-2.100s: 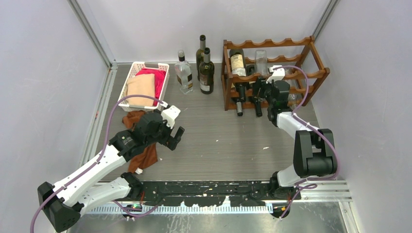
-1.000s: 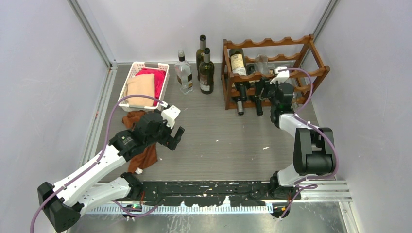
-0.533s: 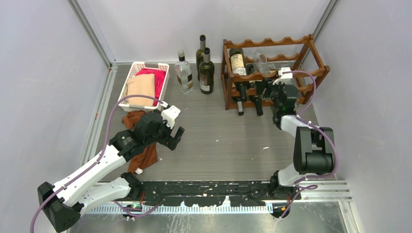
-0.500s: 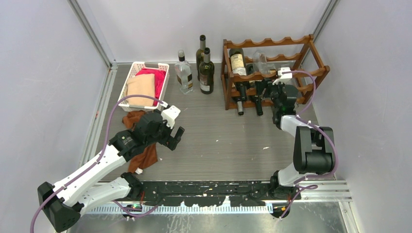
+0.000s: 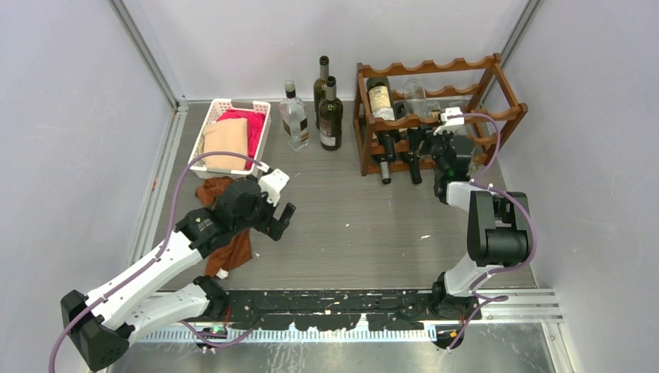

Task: Put the wine bottle on the wine rack
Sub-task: Place the wine bottle in the wine rack.

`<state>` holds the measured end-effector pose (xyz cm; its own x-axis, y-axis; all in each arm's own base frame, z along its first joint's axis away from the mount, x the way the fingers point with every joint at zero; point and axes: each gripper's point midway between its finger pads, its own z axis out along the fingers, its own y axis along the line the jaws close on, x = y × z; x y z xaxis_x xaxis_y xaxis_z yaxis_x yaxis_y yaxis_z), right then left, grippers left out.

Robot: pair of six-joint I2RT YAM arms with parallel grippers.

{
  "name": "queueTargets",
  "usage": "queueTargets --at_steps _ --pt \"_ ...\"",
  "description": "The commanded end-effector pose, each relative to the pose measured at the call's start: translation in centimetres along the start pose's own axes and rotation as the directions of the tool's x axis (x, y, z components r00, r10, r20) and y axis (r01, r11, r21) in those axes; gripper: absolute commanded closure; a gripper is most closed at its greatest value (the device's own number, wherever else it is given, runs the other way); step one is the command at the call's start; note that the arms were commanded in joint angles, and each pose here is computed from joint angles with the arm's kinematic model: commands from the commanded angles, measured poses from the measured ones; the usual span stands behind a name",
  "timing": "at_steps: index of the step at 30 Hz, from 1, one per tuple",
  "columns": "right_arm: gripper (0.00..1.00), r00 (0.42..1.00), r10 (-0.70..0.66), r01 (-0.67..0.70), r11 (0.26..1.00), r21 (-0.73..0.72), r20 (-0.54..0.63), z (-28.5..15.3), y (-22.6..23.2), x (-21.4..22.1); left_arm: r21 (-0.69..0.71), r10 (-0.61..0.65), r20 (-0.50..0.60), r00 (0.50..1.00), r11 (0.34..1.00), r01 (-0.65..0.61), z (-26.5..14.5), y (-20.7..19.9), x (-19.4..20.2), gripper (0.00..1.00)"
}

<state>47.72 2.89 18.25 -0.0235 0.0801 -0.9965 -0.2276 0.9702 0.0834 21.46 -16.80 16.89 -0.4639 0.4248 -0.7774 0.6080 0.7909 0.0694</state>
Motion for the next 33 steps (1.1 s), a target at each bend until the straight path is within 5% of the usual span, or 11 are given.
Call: queueTargets --at_steps 1,13,33 --pt "0.58 0.972 -0.070 0.076 0.997 -0.015 0.224 1.6 0.7 -7.2 0.011 0.015 0.024 1.000 1.000 -0.016 -0.1 0.0 -0.7 0.00" --pt "0.31 0.978 -0.065 0.062 0.998 0.022 0.197 1.4 0.1 -6.3 0.012 0.017 0.024 1.000 1.000 -0.017 0.0 -0.1 -0.7 0.00" --pt "0.23 0.981 -0.123 0.115 0.992 0.057 0.148 -0.4 -0.1 -6.6 0.018 0.016 0.031 0.999 1.000 -0.017 -0.2 -0.1 -0.8 0.00"
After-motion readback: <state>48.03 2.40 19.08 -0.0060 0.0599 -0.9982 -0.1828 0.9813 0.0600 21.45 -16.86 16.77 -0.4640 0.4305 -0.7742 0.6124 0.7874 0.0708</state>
